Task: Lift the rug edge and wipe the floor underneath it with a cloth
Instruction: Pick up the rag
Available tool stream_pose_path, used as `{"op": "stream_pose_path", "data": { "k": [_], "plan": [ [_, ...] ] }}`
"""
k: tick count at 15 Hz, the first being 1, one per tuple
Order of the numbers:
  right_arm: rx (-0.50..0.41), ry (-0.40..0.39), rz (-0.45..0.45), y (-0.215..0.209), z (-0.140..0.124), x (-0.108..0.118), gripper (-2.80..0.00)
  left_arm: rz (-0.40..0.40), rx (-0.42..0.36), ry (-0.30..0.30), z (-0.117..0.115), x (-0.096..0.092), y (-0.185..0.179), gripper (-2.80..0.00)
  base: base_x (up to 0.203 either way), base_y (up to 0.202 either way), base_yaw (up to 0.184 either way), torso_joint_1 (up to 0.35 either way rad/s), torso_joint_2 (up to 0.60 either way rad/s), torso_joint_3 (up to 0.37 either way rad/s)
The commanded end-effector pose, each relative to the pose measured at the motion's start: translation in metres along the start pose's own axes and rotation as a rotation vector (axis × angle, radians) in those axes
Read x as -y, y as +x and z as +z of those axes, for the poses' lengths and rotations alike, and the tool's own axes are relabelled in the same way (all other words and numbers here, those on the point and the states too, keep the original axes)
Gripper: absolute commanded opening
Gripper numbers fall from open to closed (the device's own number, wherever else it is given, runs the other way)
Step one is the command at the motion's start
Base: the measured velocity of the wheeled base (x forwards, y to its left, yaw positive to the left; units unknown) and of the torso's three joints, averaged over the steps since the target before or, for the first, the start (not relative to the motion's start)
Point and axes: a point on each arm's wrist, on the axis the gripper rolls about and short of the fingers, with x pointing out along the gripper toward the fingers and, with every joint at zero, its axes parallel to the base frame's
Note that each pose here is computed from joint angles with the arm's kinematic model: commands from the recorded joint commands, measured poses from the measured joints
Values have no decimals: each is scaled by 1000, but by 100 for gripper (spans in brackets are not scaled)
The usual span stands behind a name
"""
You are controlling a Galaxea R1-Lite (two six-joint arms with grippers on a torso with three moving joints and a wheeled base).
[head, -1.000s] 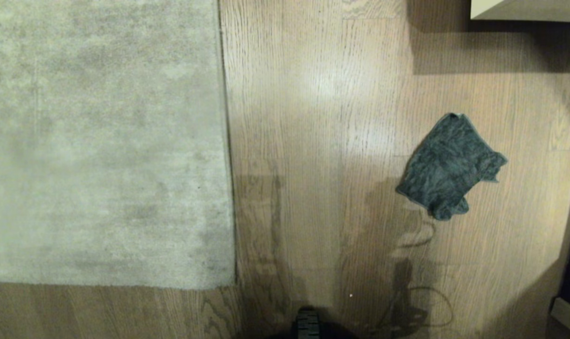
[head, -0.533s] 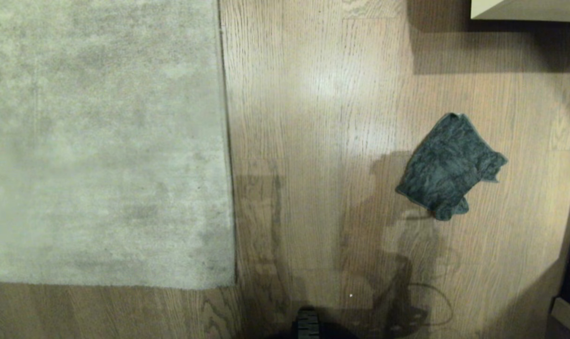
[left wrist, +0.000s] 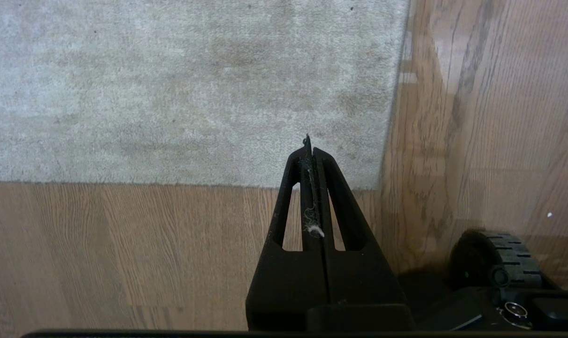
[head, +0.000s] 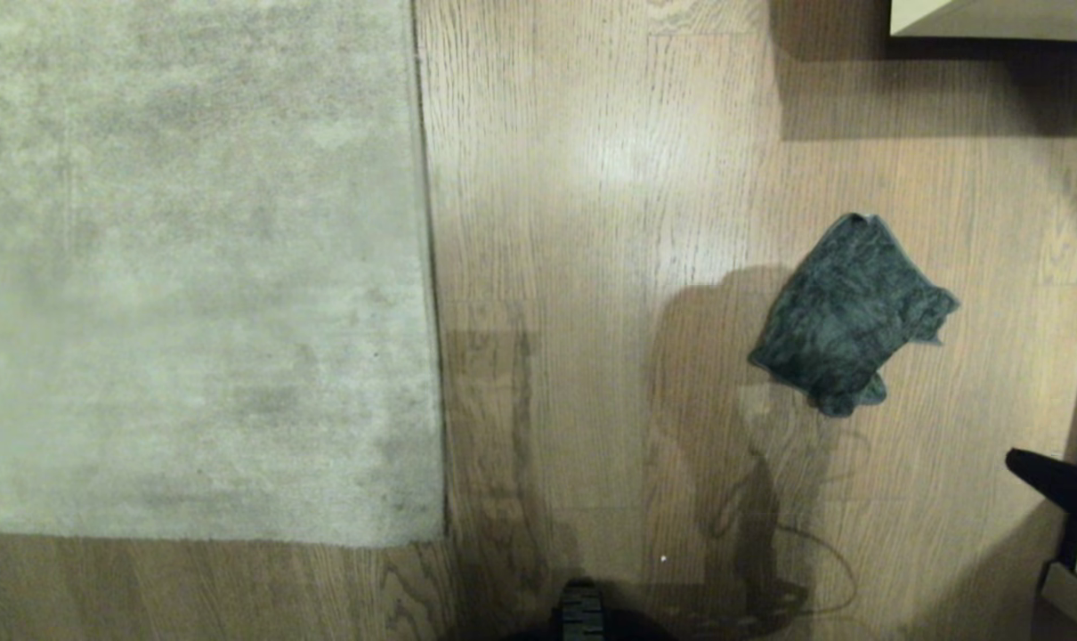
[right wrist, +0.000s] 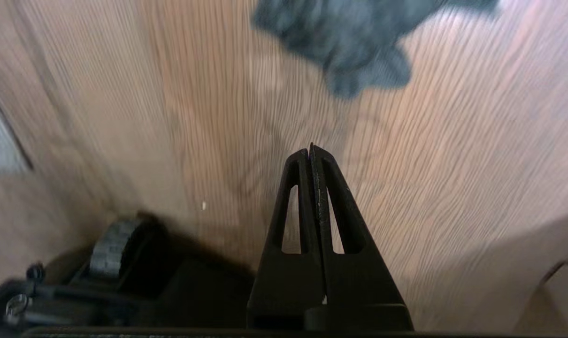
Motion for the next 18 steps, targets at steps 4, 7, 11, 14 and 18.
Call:
{"op": "stream_pose_path", "data": {
  "k": [4,7,11,14,18],
  "plan": [
    [-115,13,4,23,-8,3,-280,0,-1,-1,0,0,0,-280,0,0,0,0,0,0],
    [-146,20,3,27,-12,3,-280,1,-1,-1,0,0,0,-280,0,0,0,0,0,0],
    [-166,29,-2,36,-20,5,-280,1,-1,-1,0,0,0,-280,0,0,0,0,0,0],
    [-171,32,-5,38,-21,6,-280,0,-1,-1,0,0,0,-280,0,0,0,0,0,0],
    [-186,36,-5,43,-23,6,-280,0,-1,-1,0,0,0,-280,0,0,0,0,0,0]
  ]
}}
